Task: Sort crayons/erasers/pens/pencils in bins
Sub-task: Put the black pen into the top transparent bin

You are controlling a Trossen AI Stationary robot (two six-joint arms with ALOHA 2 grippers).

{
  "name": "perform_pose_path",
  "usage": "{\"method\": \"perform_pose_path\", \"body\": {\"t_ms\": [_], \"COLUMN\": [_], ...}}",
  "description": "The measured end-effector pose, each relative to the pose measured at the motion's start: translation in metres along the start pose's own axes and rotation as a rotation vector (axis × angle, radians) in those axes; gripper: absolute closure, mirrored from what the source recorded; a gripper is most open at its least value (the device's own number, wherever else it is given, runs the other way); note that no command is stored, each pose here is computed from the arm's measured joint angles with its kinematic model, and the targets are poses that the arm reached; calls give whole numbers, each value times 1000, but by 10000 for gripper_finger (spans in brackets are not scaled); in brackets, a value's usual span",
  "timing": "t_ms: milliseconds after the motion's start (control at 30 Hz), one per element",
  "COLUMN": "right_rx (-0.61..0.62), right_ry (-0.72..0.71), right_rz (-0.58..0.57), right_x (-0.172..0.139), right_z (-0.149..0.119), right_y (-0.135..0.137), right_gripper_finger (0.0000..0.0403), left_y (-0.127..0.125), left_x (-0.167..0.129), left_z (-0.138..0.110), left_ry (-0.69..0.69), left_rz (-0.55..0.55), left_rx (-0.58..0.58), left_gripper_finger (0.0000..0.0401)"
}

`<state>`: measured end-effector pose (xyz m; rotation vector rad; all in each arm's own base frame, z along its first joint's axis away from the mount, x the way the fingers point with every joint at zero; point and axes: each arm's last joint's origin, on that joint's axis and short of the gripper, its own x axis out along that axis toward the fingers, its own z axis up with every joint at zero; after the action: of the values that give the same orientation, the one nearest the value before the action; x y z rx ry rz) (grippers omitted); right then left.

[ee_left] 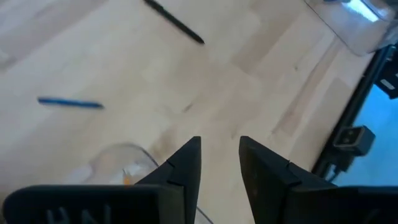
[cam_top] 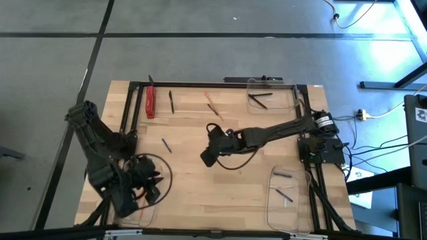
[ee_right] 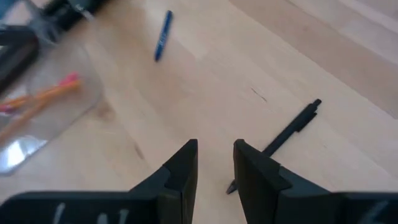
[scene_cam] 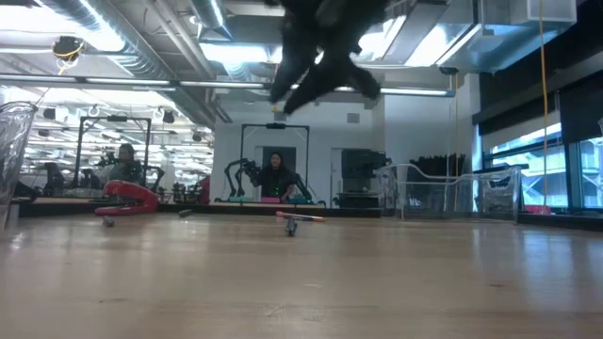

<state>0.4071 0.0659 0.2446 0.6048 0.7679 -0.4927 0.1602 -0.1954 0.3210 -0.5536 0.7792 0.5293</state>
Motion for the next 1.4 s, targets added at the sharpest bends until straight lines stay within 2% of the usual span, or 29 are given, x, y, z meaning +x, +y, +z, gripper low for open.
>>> {"method": "perform_pose_path", "body": {"t_ms": [300, 467, 633, 733, 833, 967, 1167, 1400], "right_rx": [-20, -112, 3, 46, 149, 217, 268, 278], "right_ry": [54, 75, 112, 131, 149, 198, 220, 210], "right_rz": [-53, -36, -10, -4, -15, -70, -75, -75], "right_x": [11, 13, 14, 17, 23, 35, 45, 46], "right_z": [10, 15, 18, 19, 19, 18, 25, 28], "right_y": [-18, -23, -25, -27, -31, -42, -52, -55], "right_gripper_finger": [302, 302, 302, 302, 302, 301, 305, 340], "left_y": [9, 17, 23, 25, 27, 36, 47, 49], "left_x": [10, 13, 15, 16, 16, 7, -4, -6], "left_z": [41, 59, 72, 75, 78, 82, 86, 87], "left_ry": [-90, -110, -121, -118, -113, -110, -124, -127], "left_rz": [41, 73, 101, 114, 125, 121, 112, 103], "left_rx": [162, 209, 254, 344, 441, 502, 494, 488], "left_gripper_finger": [299, 299, 299, 299, 299, 299, 299, 299]}}
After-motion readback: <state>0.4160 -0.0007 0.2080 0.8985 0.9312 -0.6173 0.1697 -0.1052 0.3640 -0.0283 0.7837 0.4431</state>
